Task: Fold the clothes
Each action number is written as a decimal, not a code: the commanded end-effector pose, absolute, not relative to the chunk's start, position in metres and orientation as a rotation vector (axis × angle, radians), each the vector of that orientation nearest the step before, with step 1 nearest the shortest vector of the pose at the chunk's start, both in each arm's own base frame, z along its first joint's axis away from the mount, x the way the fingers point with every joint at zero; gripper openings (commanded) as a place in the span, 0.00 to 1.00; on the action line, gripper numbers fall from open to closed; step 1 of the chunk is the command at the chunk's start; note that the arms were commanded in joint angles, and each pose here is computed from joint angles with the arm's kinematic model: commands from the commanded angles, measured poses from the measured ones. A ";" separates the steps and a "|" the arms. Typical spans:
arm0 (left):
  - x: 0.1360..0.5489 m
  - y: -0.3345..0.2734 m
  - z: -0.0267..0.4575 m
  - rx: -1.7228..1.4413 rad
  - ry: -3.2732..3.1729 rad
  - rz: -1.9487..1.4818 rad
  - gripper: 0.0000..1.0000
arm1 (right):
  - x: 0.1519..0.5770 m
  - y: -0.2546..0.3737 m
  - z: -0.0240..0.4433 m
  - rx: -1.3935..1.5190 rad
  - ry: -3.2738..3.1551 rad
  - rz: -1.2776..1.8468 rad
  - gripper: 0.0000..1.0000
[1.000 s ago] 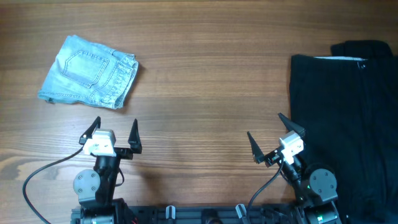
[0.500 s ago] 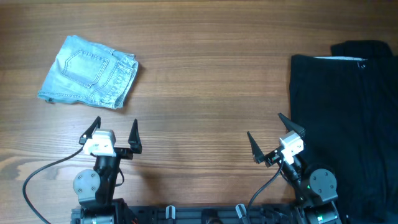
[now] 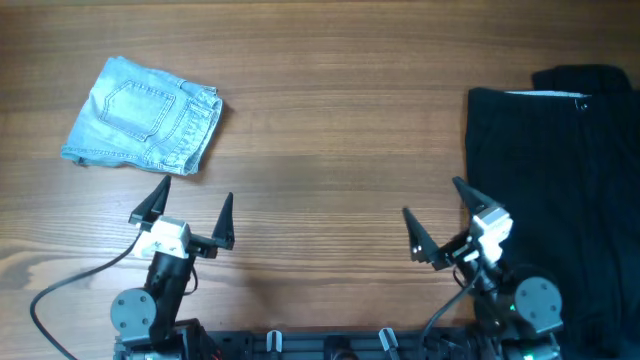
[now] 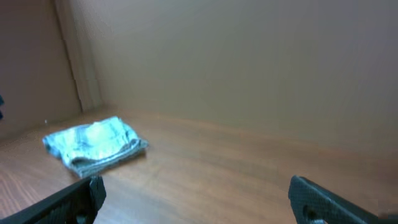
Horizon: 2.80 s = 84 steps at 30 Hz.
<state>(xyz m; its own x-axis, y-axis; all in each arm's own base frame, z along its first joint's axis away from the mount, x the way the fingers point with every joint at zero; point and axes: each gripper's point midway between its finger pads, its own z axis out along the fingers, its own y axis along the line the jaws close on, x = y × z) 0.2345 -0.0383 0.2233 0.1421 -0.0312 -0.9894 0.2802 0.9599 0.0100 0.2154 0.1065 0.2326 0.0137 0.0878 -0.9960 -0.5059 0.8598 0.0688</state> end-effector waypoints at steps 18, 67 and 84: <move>0.345 -0.041 0.310 0.029 2.038 -0.579 1.00 | 0.338 0.142 0.182 -0.034 2.553 0.628 1.00; 0.347 -0.093 0.217 0.029 2.397 -0.511 1.00 | 0.460 -0.064 -0.001 0.490 2.700 -0.371 0.04; 0.329 -0.042 0.294 -0.173 2.190 -0.470 1.00 | 0.445 0.104 0.254 -0.248 2.279 0.278 0.04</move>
<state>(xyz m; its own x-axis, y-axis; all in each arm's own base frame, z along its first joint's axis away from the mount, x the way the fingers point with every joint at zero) 0.3379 -0.0633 0.2366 -0.7334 -0.2157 -0.6446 0.0570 0.9255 -0.3746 0.4655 -0.0061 0.2037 -0.7294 0.0763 -0.6798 0.0868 0.9961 0.0186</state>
